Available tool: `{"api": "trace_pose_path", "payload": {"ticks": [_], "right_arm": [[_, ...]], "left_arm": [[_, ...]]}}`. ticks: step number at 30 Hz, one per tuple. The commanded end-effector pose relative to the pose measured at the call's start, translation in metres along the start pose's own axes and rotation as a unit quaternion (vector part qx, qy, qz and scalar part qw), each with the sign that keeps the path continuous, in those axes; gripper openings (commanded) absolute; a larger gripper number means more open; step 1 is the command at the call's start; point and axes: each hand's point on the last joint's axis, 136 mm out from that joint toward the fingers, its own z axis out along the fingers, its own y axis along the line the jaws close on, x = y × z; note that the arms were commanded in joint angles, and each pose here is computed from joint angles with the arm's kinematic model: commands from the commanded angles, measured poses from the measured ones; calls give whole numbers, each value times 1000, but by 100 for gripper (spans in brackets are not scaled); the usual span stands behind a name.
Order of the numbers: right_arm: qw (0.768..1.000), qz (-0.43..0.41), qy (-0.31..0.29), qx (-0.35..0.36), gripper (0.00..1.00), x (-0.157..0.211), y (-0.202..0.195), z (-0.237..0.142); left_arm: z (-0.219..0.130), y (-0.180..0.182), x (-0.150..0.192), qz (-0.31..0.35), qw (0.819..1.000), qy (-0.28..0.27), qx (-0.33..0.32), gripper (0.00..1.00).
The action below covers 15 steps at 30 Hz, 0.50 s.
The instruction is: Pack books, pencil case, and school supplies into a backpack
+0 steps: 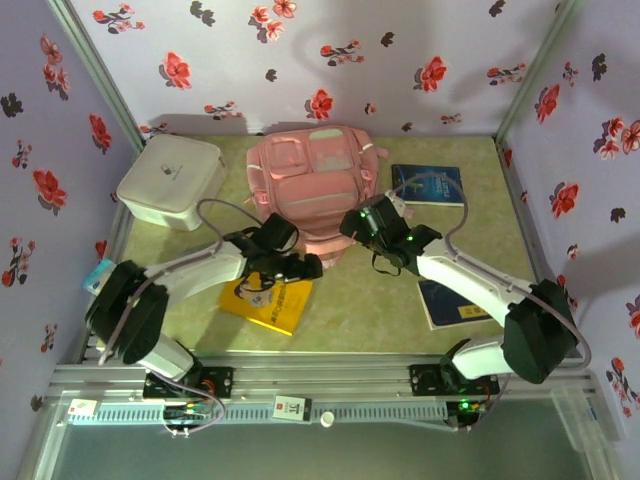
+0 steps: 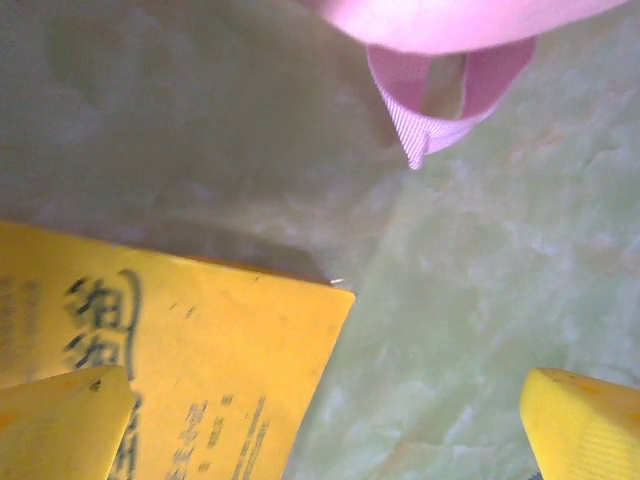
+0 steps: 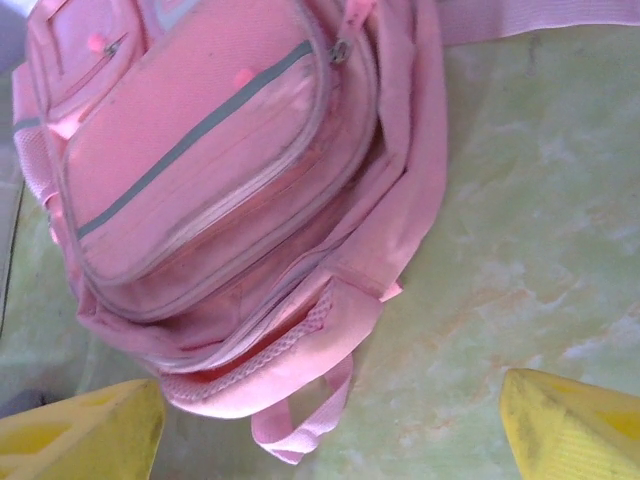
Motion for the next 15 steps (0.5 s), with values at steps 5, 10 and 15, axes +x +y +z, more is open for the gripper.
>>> {"api": "trace_pose_path", "payload": {"ticks": [5, 10, 15], "right_arm": [[985, -139, 66, -77, 83, 35, 56, 6], [965, -216, 110, -97, 78, 74, 93, 20], [937, -287, 164, -110, 70, 123, 124, 41]], "left_arm": [[-67, 74, 0, -106, 987, -69, -95, 100], [-82, 122, 27, -185, 972, -70, -126, 100], [-86, 157, 57, -207, 965, -59, -152, 98]]}}
